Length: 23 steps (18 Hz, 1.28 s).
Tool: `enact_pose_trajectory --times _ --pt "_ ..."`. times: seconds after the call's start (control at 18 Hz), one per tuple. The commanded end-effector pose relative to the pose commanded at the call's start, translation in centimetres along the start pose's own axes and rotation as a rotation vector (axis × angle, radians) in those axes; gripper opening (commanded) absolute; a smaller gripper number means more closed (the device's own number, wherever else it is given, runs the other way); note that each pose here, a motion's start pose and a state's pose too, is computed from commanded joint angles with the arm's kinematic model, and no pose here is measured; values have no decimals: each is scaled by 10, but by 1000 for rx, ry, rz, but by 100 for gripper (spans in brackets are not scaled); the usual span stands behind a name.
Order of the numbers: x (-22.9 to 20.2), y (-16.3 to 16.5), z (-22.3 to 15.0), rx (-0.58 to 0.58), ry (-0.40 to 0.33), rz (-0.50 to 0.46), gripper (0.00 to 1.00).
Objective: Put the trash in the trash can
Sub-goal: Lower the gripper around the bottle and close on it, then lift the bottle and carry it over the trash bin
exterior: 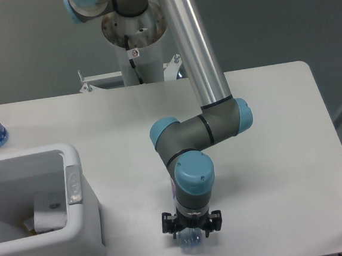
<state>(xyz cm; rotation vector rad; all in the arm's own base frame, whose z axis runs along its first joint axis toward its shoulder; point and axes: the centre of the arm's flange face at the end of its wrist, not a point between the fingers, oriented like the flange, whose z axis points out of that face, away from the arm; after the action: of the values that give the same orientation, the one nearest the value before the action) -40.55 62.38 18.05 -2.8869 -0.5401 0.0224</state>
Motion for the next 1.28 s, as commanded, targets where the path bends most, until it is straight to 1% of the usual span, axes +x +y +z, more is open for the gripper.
enact_pose_trajectory --times 0.06,0.17,0.28,0.5,0.78,0.89,1.11,1.28 --pt "0 0 0 0 0 0 76" --pt "0 0 0 0 0 0 71" --pt "0 0 -1 1 -1 5 70" --pt "0 0 -2 3 -1 6 63" --pt "-2 -3 -9 14 -6 14 60" --pt "-2 -3 -9 14 -6 14 55" --pt "-1 -4 -11 17 -7 17 55" --pt "-1 -7 -24 36 -14 19 55"
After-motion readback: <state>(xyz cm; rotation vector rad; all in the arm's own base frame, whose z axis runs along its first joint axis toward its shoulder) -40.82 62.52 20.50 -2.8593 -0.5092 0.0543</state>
